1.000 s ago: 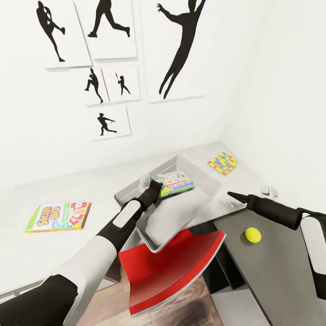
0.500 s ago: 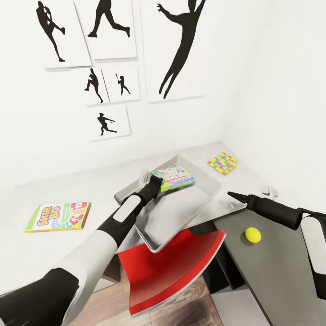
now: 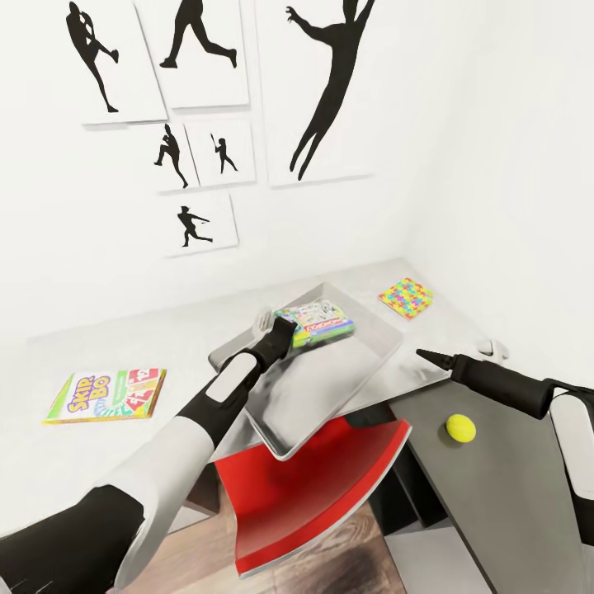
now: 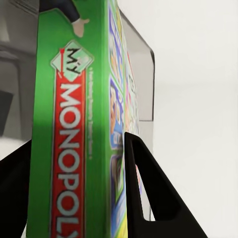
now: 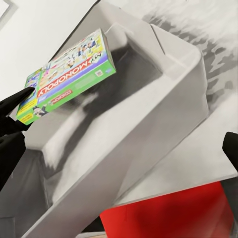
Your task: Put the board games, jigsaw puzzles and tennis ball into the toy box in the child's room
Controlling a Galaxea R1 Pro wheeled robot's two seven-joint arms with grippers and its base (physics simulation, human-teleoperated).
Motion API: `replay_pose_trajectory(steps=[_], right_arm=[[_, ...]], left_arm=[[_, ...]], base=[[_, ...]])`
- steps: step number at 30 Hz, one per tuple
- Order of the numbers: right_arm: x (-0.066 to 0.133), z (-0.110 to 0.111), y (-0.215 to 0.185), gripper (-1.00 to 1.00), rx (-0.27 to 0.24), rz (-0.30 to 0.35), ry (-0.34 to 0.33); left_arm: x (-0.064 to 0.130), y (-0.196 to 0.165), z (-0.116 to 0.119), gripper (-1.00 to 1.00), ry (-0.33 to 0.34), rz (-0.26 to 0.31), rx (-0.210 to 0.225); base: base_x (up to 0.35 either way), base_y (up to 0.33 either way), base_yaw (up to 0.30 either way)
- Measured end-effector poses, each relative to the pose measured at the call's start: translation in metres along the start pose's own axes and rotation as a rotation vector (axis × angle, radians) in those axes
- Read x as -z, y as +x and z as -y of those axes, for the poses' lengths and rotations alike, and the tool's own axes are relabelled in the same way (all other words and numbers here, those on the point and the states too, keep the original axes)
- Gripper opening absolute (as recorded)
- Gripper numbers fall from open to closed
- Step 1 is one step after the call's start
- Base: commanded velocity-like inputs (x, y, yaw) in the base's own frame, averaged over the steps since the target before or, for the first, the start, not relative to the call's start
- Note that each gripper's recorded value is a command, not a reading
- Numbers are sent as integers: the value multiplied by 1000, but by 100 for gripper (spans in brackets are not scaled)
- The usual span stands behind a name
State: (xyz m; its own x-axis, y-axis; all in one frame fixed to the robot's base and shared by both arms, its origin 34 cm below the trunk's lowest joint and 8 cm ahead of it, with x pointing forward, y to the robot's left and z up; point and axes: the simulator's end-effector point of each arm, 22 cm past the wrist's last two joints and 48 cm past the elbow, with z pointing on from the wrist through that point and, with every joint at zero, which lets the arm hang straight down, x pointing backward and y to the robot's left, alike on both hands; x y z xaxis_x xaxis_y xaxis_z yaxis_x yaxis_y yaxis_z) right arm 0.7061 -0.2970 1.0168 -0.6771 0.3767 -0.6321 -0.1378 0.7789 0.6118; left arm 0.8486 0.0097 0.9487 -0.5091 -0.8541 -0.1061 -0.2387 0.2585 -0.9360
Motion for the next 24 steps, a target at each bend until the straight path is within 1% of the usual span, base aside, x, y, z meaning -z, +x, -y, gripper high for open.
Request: replay_pose_trajectory(steps=[13,24], right_arm=[[0,1,1,100,-1,-2,1],[-4,5,5,100,-7,-11,5]], left_arm=[[-1,-1,2,-100,2,1,-2],[-5,-1,-4,-100,-6,-1,1]], base=[[0,0,0],[0,0,0]])
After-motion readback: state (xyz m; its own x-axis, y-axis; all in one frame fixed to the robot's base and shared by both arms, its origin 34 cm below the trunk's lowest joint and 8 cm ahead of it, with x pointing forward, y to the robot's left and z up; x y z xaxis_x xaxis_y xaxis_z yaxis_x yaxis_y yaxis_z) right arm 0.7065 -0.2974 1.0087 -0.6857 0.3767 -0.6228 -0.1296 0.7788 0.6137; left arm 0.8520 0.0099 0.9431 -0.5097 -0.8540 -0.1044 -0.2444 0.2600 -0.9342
